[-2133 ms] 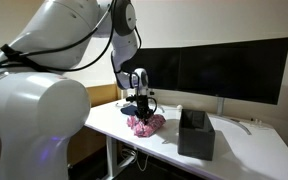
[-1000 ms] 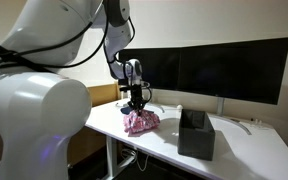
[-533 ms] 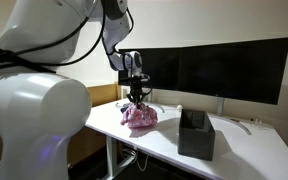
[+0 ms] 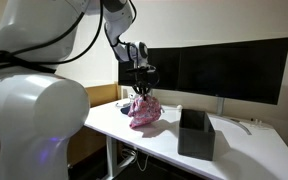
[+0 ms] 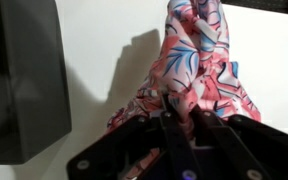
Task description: Put the pink and blue cloth in the grey box
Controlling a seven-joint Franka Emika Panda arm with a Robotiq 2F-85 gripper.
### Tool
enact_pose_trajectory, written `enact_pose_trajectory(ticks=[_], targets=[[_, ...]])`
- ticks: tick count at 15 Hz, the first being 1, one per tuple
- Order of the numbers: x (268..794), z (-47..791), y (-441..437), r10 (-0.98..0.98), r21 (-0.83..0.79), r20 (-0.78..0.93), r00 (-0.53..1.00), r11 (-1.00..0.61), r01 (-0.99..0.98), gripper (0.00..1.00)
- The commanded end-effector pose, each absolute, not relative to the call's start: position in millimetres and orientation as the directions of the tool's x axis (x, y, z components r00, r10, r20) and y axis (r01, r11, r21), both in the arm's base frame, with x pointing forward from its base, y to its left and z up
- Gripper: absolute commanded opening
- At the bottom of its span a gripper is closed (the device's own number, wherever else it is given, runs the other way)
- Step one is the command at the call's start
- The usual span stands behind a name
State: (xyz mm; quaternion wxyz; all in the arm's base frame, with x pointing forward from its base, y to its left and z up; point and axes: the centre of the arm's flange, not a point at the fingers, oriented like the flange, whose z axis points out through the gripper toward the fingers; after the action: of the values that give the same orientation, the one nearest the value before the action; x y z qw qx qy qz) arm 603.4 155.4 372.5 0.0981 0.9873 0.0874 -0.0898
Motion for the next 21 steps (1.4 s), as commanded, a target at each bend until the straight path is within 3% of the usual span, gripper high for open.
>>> enact_pose_trajectory(ticks=[1, 21], targets=[[600.3, 420.8, 123.6, 0.175, 0.154, -0.179, 0.968, -0.967, 0.204, 0.11], [609.1, 604.7, -56.6, 0.089, 0.15, 0.035, 0.995, -0.985, 0.083, 0.11]])
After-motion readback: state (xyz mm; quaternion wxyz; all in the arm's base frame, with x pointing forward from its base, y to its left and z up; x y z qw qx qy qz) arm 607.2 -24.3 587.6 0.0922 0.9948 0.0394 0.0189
